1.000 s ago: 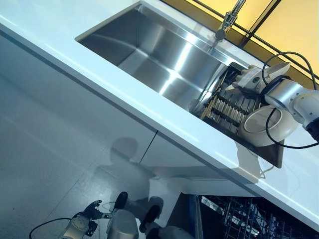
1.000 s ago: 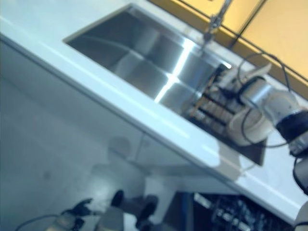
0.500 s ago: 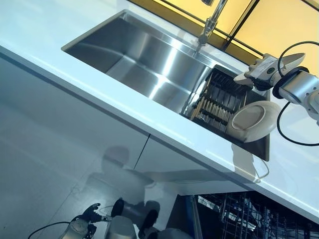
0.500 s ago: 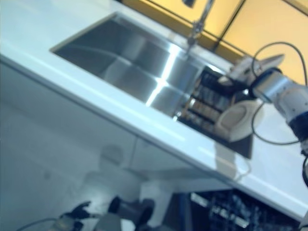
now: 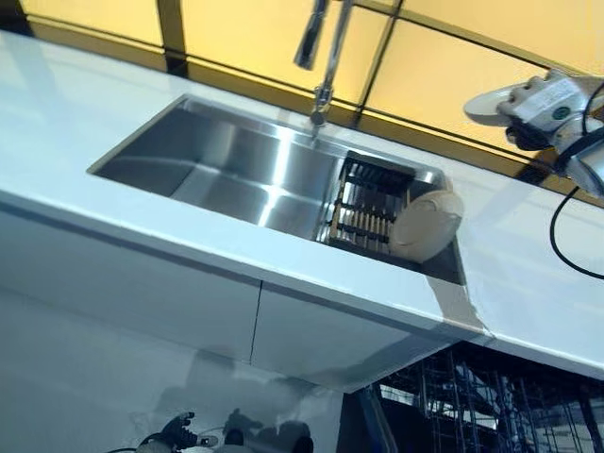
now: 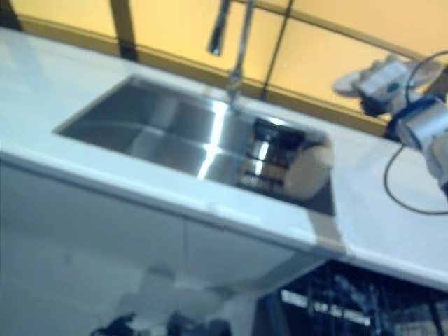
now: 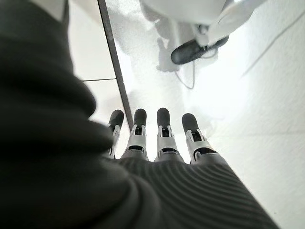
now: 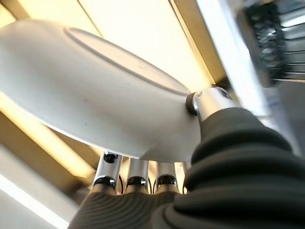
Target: Take plates into dishwasher
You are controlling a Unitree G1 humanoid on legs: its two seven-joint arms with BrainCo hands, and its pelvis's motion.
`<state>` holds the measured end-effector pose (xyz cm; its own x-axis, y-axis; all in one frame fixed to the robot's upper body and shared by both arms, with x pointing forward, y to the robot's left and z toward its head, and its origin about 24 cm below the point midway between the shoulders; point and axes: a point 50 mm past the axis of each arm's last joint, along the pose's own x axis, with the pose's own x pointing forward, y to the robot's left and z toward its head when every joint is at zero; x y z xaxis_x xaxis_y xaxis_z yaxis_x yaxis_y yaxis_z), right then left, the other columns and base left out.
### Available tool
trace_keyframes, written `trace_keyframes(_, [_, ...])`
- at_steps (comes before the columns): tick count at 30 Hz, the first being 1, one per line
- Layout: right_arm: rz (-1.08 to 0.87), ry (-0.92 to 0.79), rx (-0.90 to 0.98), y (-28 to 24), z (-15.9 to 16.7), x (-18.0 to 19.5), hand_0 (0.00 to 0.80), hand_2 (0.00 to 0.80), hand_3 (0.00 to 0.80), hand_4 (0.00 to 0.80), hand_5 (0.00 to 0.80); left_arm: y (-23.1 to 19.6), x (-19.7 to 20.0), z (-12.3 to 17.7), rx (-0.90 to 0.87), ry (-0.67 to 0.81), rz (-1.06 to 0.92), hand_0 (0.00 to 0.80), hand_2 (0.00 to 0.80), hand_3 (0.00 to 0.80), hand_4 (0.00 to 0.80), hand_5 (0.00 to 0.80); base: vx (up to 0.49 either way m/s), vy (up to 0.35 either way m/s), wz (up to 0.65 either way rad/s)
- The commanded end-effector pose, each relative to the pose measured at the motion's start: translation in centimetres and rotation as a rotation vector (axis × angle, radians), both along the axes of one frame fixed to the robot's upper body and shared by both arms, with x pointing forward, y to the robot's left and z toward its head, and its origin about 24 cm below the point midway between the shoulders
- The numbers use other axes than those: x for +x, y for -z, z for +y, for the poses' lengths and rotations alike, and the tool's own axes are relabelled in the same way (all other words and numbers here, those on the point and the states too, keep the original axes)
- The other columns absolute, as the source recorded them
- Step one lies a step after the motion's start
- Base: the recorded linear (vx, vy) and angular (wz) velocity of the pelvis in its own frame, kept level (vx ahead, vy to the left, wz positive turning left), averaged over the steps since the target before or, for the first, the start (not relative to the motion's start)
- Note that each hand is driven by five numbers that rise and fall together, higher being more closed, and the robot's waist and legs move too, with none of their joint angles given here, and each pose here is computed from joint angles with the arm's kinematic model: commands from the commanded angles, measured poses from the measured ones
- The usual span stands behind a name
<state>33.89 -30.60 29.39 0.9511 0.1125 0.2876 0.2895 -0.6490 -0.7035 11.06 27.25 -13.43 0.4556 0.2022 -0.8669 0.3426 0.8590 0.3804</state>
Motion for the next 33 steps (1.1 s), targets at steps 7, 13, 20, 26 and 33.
trace_keyframes(7, [-0.440, -0.033, 0.165, -6.2, -2.9, -5.2, 0.800, 0.800, 0.800, 0.800, 0.800, 0.0, 0.2, 0.6, 0.005, 0.007, 0.020, 0.000, 0.000, 0.000, 0.000, 0.000, -0.043, 0.145, -0.34])
trace_keyframes(13, [-0.581, -0.187, 0.349, -6.0, -2.5, -7.1, 0.800, 0.800, 0.800, 0.800, 0.800, 0.5, -0.8, 0.5, 0.003, 0.028, 0.068, 0.000, 0.000, 0.000, 0.000, 0.000, -0.018, 0.096, -0.44])
trace_keyframes(20, [-0.664, -0.319, 0.514, -5.6, -1.8, -8.4, 0.800, 0.800, 0.800, 0.800, 0.800, 0.7, -1.7, 0.9, 0.022, 0.018, 0.101, 0.000, 0.000, 0.000, 0.000, 0.000, -0.002, 0.034, -0.68])
trace_keyframes(26, [-0.678, -0.383, 0.580, -5.3, -1.2, -8.6, 0.800, 0.800, 0.800, 0.800, 0.800, 1.0, -2.3, 0.9, 0.010, 0.002, 0.112, 0.000, 0.000, 0.000, 0.000, 0.000, 0.012, -0.096, -0.89])
trace_keyframes(33, [-0.675, -0.395, 0.645, -5.2, -1.5, -8.7, 0.800, 0.800, 0.800, 0.800, 0.800, 0.8, -1.4, 0.9, 0.011, 0.009, 0.085, 0.000, 0.000, 0.000, 0.000, 0.000, -0.102, -0.279, -0.67])
